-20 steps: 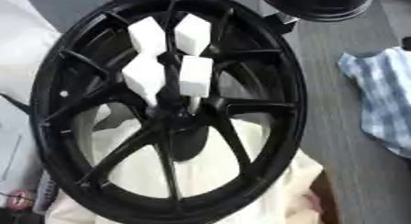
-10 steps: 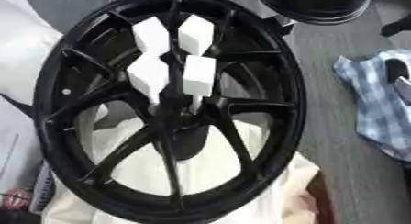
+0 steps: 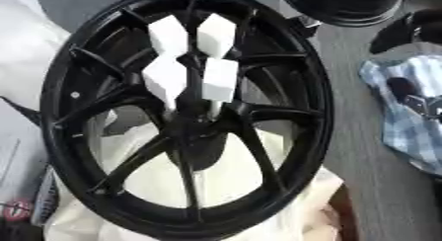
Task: Pull the pin out of the wheel hub.
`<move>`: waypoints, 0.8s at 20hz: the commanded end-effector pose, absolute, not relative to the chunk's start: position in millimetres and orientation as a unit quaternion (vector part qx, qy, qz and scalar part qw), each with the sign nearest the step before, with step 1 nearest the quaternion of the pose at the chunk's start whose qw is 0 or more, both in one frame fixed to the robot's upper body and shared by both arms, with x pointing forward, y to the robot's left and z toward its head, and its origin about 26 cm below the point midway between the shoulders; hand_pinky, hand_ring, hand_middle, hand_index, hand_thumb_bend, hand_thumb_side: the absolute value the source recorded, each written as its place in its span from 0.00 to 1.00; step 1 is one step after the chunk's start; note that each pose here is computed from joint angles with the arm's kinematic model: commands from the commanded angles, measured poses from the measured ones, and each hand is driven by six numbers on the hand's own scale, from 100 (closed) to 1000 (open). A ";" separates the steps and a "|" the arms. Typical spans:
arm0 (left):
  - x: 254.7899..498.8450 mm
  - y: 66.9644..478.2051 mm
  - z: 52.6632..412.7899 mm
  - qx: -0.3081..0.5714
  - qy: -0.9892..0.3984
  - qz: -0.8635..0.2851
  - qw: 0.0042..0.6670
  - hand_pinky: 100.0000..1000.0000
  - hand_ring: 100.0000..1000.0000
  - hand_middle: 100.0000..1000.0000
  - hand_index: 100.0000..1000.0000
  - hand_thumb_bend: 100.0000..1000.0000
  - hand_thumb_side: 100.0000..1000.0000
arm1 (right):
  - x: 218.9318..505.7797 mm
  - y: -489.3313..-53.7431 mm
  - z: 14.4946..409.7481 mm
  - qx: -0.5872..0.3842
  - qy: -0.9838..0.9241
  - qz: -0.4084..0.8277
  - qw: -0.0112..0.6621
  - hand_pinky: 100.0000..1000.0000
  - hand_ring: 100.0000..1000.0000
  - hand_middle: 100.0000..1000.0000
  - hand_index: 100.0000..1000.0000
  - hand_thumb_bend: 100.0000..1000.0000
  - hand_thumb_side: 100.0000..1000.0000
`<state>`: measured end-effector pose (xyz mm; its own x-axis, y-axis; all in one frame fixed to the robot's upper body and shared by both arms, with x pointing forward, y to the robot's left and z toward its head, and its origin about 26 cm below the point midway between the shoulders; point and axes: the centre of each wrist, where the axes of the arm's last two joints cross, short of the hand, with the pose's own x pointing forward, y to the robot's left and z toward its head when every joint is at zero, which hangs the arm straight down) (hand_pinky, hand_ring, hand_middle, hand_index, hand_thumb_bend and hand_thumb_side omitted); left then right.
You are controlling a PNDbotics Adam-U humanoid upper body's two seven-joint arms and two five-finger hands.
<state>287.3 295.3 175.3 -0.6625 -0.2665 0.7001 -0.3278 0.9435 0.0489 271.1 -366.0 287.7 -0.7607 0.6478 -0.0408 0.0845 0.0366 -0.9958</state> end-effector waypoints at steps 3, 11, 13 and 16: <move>286.3 295.4 184.8 0.159 -0.917 0.023 0.364 0.80 0.63 0.49 0.75 0.00 0.71 | 270.1 -357.7 305.2 -0.262 -0.667 0.668 0.202 0.86 0.83 0.72 0.78 0.00 0.14; 286.9 293.5 185.7 0.152 -0.918 0.019 0.366 0.80 0.64 0.49 0.75 0.00 0.71 | 273.9 -346.4 310.6 -0.240 -0.673 0.668 0.210 0.87 0.82 0.71 0.78 0.00 0.13; 287.2 293.0 186.0 0.150 -0.918 0.018 0.366 0.80 0.64 0.49 0.75 0.00 0.71 | 275.1 -342.4 312.7 -0.233 -0.677 0.664 0.217 0.87 0.82 0.71 0.78 0.00 0.13; 287.6 292.3 186.9 0.147 -0.919 0.016 0.366 0.80 0.64 0.49 0.75 0.00 0.71 | 276.6 -336.5 316.9 -0.222 -0.676 0.670 0.214 0.87 0.83 0.71 0.78 0.00 0.13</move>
<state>289.2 290.1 177.5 -0.6697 -0.2441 0.7014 -0.2892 0.9556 0.0564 280.4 -338.8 305.9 -0.8064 0.5911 0.0180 0.0045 0.0365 -0.9993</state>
